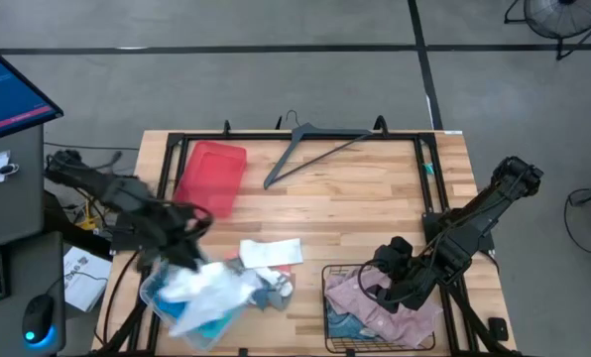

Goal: Pick & Place Cloths
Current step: Put the white shorts into the transparent bin

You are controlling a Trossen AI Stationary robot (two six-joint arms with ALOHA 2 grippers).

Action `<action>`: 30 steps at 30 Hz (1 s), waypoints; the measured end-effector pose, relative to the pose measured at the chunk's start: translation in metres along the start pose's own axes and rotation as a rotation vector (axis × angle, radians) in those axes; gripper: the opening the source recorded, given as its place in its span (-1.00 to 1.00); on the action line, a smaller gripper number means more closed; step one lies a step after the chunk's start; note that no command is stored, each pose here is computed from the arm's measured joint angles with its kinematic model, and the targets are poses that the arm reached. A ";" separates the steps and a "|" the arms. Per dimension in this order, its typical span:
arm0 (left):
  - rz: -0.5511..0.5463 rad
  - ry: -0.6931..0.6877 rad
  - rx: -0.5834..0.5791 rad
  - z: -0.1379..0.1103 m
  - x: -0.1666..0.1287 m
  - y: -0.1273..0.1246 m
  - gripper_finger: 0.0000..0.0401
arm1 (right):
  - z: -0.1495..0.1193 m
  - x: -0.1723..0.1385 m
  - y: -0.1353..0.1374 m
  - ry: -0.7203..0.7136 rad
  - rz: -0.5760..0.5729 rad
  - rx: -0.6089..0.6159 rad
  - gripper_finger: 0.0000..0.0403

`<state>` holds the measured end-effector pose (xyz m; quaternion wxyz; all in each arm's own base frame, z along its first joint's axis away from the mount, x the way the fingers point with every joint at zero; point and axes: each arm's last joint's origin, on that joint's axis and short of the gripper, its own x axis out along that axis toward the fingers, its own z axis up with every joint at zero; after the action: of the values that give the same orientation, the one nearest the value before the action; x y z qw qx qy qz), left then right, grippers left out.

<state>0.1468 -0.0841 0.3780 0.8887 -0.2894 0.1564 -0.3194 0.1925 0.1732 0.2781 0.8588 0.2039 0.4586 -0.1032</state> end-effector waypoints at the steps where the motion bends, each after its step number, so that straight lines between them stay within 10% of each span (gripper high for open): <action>1: -0.026 0.007 -0.054 -0.002 -0.008 -0.006 -1.00 | 0.000 0.000 0.000 0.000 0.000 0.000 0.80; 7: -0.011 0.142 -0.293 -0.022 -0.034 -0.017 -1.00 | 0.000 0.000 0.000 0.000 0.000 0.007 0.80; 17: 0.386 0.455 -0.450 -0.063 -0.020 0.007 -1.00 | 0.000 0.000 0.000 0.000 0.000 0.008 0.80; 30: 0.695 0.705 -0.333 -0.112 0.056 0.048 -1.00 | 0.000 0.000 0.000 -0.008 -0.004 0.002 0.80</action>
<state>0.1598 -0.1374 0.2552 0.7777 -0.2327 0.5814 -0.0546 0.1924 0.1732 0.2782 0.8602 0.2033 0.4556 -0.1058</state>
